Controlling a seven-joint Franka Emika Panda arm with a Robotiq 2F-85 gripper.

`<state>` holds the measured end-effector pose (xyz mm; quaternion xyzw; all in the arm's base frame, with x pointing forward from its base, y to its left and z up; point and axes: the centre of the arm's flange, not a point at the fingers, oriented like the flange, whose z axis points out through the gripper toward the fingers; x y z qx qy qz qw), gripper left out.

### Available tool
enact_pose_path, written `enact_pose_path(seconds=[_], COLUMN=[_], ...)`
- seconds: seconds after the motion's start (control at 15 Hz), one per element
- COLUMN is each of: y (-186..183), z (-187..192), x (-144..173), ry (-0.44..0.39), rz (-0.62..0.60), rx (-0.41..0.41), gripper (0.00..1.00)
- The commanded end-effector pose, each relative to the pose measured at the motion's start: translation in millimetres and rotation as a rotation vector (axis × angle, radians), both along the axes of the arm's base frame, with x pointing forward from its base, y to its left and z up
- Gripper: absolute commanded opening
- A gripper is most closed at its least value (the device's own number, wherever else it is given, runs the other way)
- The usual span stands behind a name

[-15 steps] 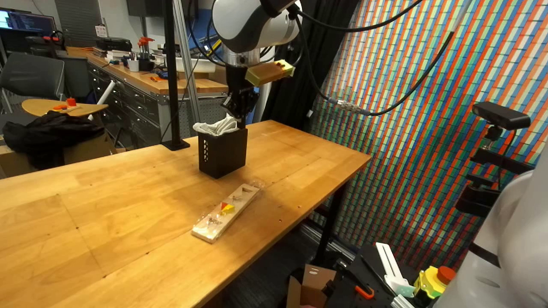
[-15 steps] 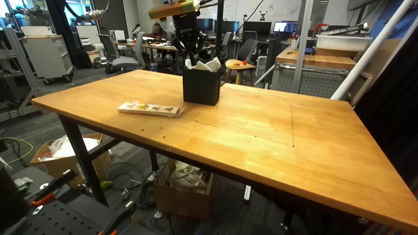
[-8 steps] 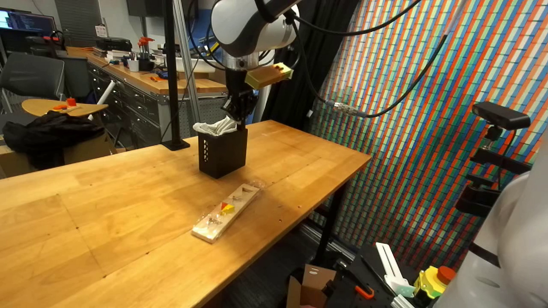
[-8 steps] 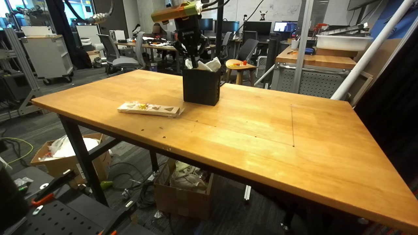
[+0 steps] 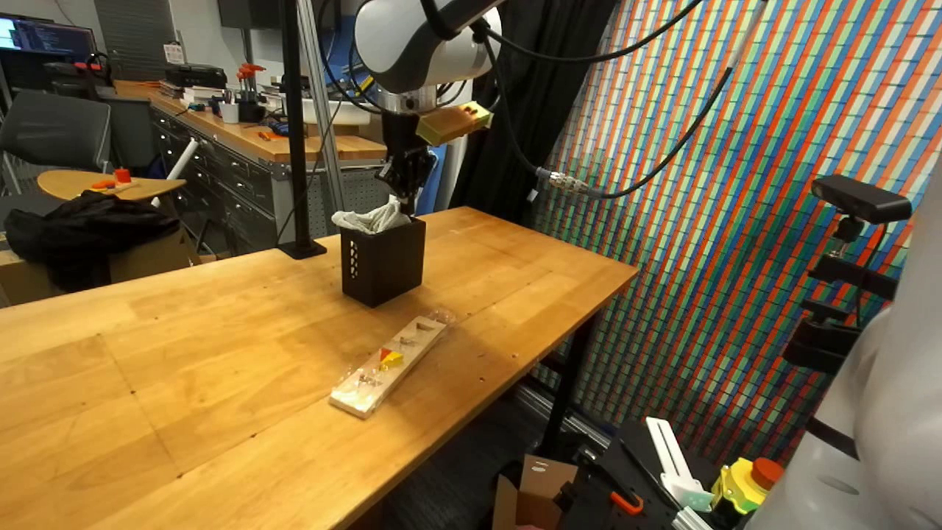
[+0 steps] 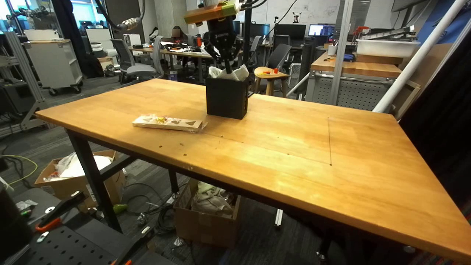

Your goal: Put the white cloth inside the black object

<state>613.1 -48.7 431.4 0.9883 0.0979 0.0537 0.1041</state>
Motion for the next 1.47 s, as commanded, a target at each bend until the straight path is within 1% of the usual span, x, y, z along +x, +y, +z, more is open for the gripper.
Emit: enact_pose_path(seconds=[0.0,0.33,0.87,1.13,1.4], y=[-5.3,-3.0,-14.8,-22.1,-33.6], z=[10.9,1.8,-22.9,-54.2,-100.6], x=[27.7,45.4,60.1,68.5,70.6], ry=[-0.005,0.019,0.051,0.116,0.223], rz=[0.035,0.059,0.051,0.044,0.017], rx=[0.011,0.035,0.112,0.17,0.23], gripper=[0.0,0.0,0.0,0.0,0.0])
